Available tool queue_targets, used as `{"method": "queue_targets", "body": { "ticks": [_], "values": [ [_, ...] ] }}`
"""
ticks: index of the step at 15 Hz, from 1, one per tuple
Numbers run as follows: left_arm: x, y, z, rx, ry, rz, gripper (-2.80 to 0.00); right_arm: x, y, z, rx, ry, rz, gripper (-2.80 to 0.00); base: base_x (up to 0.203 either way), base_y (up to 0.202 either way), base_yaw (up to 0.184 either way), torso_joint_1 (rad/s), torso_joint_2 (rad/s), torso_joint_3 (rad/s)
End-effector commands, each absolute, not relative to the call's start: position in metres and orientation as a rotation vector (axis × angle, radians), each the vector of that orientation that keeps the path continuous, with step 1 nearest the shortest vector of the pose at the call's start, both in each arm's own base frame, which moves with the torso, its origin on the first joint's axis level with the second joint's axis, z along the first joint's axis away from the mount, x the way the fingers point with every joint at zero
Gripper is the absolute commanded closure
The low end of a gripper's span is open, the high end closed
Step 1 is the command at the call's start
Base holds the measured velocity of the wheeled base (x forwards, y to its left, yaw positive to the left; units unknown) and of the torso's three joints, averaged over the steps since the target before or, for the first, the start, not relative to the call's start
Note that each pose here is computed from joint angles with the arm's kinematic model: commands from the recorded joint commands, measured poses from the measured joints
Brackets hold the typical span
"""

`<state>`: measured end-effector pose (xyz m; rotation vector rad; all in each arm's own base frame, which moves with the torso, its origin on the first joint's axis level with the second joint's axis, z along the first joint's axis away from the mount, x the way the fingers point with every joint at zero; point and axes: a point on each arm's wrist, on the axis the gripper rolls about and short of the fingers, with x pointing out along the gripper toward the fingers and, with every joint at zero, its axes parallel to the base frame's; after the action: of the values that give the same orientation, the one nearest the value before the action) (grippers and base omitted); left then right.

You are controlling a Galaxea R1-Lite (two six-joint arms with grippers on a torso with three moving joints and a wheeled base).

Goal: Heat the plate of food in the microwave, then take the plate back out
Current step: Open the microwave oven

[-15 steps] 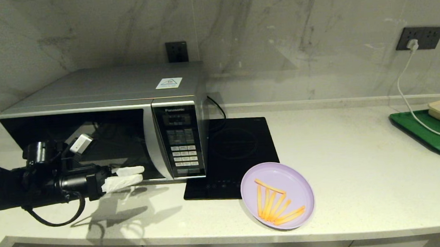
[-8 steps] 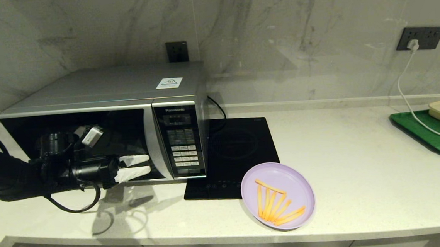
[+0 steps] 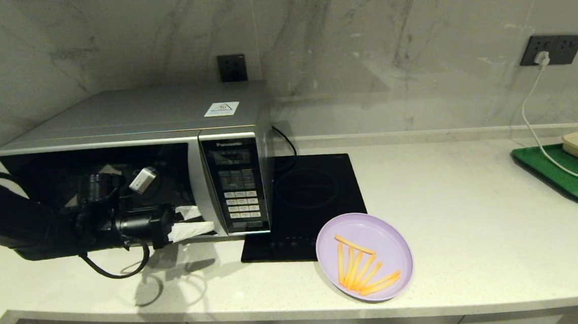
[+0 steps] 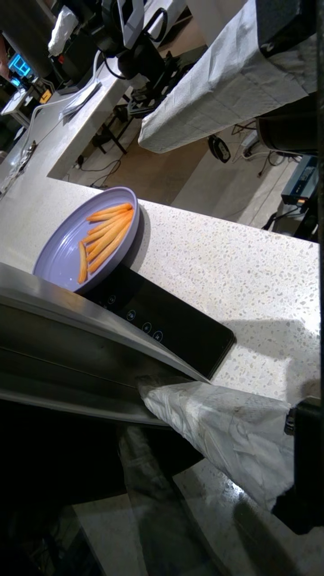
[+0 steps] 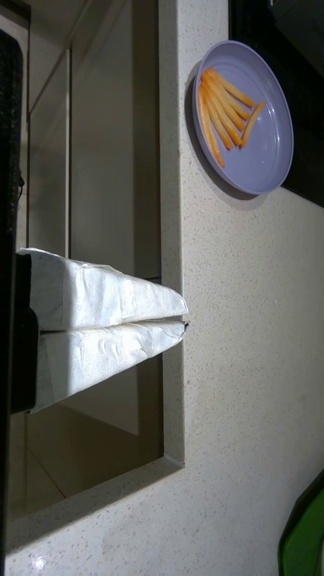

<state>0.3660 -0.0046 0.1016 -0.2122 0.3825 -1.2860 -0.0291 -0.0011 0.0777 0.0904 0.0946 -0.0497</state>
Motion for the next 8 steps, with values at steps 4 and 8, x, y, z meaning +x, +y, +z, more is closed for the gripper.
{"method": "queue_targets", "body": {
  "ticks": [4,8],
  "values": [
    [0.3658,-0.0067,0.0983,-0.224,0.39,-1.301,-2.8,-0.0291,-0.001,0.0776,0.091,0.096,-0.05,0.0,0.0,0.0,0.0,0.0,0.0,0.0],
    [0.3739,-0.0048,0.1009,-0.215,0.375,-1.297,-2.8,-0.0291,-0.0011,0.0776,0.091,0.096,-0.049,0.0,0.0,0.0,0.0,0.0,0.0,0.0]
  ]
}}
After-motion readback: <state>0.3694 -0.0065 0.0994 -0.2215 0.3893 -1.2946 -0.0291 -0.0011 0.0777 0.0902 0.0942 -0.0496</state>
